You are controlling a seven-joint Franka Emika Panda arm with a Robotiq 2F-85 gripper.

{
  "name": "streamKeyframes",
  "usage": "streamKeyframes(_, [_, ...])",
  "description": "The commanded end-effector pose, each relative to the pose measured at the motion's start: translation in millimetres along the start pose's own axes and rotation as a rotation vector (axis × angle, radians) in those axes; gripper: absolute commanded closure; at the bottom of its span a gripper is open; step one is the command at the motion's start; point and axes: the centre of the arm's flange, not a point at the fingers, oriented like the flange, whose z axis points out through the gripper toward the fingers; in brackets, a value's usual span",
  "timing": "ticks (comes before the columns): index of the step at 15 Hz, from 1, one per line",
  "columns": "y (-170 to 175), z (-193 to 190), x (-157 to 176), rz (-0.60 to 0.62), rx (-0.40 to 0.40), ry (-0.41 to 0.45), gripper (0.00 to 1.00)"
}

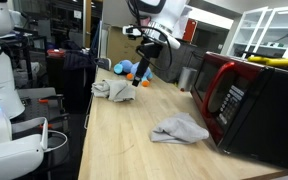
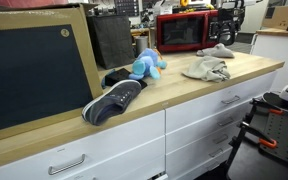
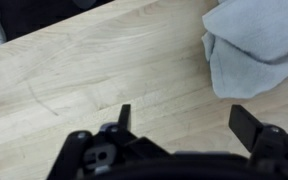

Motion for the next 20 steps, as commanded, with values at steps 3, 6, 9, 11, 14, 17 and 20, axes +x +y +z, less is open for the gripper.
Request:
streamKeyframes(3, [11.0,18.0,-99.6,-0.103,0.159,0.064,0.0])
streamKeyframes(6, [-2.0,33.5,-121.0,-0.094,0.208,0.083,0.0])
streamKeyframes(9, [-20.9,49.0,-130.7,-0.069,0.249,0.114,0.0])
streamKeyframes(11, [-31.0,58.7,-130.9,-0.055,0.26,0.137,0.0])
streamKeyframes(14, [-38.1,73.5,-124.5,-0.016,0.24,0.169,0.0])
streamKeyframes(17, [-36.6,78.1,-109.3,0.043,0.219,0.193,0.26])
streamKeyframes(20, [-35.7,90.8,-101.2,0.075,0.207,0.202,0.49])
